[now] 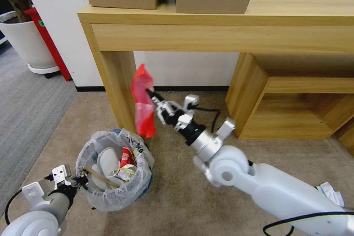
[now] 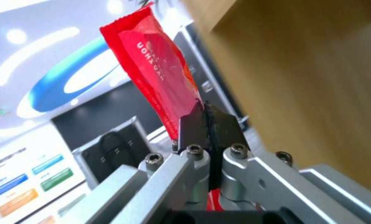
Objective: Pick up the trash bin and place the garbage on the floor into it.
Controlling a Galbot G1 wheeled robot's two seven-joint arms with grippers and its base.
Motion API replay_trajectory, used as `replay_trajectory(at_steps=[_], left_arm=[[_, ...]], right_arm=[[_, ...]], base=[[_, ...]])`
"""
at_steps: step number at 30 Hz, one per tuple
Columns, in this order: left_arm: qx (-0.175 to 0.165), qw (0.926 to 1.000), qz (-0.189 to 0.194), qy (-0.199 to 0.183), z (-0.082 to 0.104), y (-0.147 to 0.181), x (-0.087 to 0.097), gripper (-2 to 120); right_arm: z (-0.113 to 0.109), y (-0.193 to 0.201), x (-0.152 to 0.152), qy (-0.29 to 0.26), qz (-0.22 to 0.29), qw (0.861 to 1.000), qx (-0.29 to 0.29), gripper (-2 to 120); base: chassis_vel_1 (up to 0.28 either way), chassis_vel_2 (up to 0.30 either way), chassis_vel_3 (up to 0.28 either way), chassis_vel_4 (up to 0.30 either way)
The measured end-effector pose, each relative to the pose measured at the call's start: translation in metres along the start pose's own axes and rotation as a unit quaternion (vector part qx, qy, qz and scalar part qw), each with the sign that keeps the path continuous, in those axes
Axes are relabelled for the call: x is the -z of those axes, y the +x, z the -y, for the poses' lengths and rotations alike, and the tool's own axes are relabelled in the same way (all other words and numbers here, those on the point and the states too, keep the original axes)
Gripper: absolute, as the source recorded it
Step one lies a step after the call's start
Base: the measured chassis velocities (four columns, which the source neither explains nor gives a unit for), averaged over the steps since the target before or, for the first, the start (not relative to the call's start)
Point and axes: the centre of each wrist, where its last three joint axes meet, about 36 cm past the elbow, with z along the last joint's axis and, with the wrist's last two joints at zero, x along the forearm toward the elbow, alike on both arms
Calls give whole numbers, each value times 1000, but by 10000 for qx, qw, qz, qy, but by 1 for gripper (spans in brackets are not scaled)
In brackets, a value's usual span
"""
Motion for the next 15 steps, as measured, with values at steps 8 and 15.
replay_trajectory(at_steps=[8, 15], left_arm=[[-34, 10000, 31, 44, 1, 1, 2, 0], [-63, 9999, 59, 59, 2, 3, 4, 0]], right_arm=[[10, -24, -33, 142, -394, 9987, 282, 0], [13, -42, -51, 252, -560, 9971, 448, 0]], base=[[0, 0, 0, 0], [0, 0, 0, 0]])
